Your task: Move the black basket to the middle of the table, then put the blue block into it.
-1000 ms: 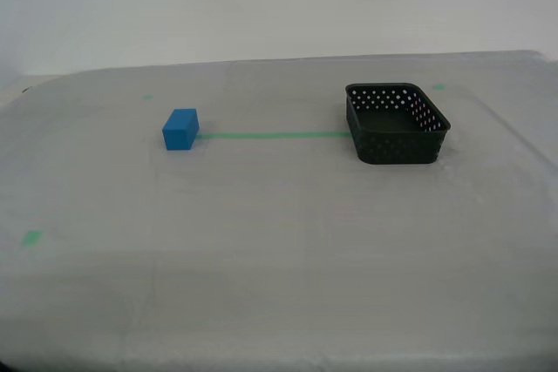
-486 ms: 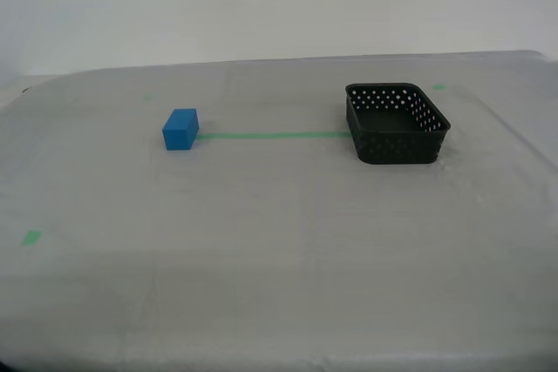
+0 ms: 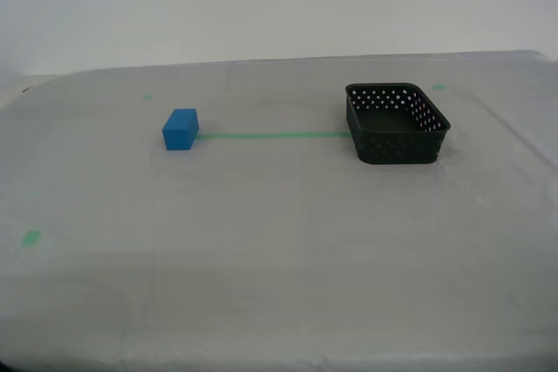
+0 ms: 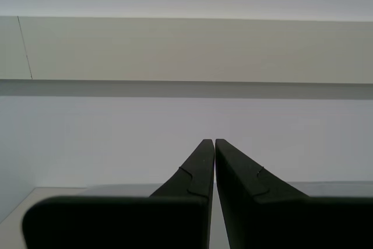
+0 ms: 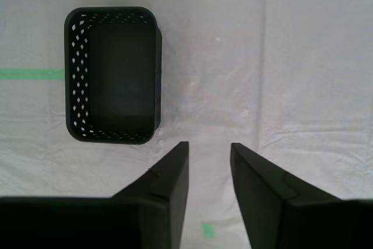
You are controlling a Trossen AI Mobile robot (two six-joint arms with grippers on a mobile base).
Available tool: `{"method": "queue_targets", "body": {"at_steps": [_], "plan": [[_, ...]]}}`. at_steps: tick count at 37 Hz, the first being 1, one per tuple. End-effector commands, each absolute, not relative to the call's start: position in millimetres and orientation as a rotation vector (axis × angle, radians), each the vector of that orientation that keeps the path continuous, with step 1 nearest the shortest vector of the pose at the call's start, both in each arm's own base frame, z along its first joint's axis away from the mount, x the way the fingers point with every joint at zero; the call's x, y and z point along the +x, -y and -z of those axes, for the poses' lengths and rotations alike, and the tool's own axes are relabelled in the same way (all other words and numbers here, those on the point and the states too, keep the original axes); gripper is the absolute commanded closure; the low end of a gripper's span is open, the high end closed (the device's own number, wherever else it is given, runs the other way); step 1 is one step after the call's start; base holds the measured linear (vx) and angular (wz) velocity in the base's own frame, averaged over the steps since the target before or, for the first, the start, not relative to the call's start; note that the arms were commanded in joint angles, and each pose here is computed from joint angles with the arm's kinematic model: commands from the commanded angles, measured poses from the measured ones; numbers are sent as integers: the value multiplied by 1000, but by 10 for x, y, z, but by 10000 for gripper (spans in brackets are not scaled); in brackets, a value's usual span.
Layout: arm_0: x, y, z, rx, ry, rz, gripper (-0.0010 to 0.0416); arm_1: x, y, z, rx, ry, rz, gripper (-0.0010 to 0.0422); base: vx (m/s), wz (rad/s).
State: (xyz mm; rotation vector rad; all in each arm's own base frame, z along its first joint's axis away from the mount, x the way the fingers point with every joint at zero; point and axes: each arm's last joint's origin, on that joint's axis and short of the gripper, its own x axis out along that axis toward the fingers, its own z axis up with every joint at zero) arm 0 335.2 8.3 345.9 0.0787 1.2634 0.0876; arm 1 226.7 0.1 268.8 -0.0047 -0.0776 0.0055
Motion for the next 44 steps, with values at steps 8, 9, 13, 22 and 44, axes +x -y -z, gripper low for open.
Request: {"method": "queue_targets", "body": {"at_steps": [8, 9, 13, 22, 44], "plan": [[3356, -116, -3462, 73, -1260, -94, 144, 2267, -1, -2694, -3, 83, -6, 412, 0, 0], [3355, -121, -3464, 72, -1259, -96, 127, 2267, -1, -2694, -3, 83, -6, 412, 0, 0], [3356, -133, -3462, 76, -1259, -94, 68, 2267, -1, -2694, -3, 83, -6, 412, 0, 0], [3354, -172, -3464, 85, -1260, -93, 18, 2267, -1, -2694, -3, 83, -6, 412, 0, 0], [3343, -383, -3464, 91, -1261, -113, 8, 2267, -1, -2694, -3, 83, -6, 412, 0, 0]]}}
